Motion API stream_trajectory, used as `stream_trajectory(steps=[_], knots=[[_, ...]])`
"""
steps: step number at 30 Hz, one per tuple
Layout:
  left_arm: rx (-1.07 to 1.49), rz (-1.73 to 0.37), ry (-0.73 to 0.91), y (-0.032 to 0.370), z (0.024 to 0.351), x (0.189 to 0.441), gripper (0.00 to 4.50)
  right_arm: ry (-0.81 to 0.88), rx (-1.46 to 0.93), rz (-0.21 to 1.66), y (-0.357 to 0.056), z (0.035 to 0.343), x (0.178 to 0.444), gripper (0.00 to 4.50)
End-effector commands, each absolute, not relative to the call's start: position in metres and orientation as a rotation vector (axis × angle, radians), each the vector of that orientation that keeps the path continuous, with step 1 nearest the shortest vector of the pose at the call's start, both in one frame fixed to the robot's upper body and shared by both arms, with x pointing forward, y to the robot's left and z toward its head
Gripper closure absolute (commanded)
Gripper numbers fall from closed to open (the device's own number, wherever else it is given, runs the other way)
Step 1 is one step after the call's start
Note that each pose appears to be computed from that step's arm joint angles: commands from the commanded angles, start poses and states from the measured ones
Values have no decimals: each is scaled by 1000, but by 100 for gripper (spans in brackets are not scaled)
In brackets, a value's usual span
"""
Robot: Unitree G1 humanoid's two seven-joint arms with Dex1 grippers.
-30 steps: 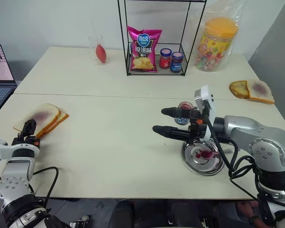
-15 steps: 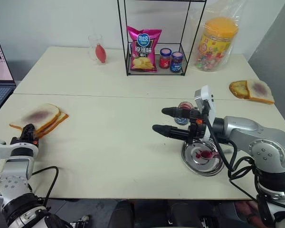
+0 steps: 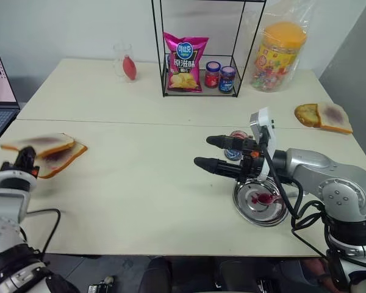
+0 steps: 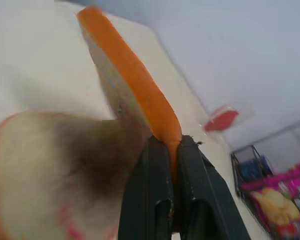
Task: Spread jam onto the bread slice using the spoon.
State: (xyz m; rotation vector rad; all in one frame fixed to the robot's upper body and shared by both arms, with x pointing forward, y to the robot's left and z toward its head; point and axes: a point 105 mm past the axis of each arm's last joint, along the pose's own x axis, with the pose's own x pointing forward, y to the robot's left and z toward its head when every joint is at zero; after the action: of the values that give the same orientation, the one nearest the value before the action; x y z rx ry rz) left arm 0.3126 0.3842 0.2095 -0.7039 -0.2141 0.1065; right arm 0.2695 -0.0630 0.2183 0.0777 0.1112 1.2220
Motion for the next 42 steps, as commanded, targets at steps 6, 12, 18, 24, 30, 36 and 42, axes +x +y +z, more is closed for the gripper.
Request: stream_trajectory(steps=[6, 12, 18, 24, 30, 36, 42], knots=[[-67, -753, 100, 230, 255, 316, 445, 121, 57, 1248, -76, 219, 247, 0], [171, -1119, 283, 174, 222, 302, 445, 108, 72, 1182, -80, 216, 247, 0], [270, -1319, 390, 151, 188, 303, 445, 104, 90, 1153, -79, 213, 244, 0], [393, -1389, 475, 145, 157, 313, 445, 96, 104, 1110, -76, 212, 243, 0], [521, -1189, 459, 168, 148, 362, 445, 99, 97, 1090, -79, 214, 241, 0], [646, -1231, 485, 168, 133, 368, 445, 100, 93, 1081, -80, 216, 242, 0], [660, -1232, 433, 157, 134, 380, 445, 101, 93, 1081, -79, 215, 244, 0]])
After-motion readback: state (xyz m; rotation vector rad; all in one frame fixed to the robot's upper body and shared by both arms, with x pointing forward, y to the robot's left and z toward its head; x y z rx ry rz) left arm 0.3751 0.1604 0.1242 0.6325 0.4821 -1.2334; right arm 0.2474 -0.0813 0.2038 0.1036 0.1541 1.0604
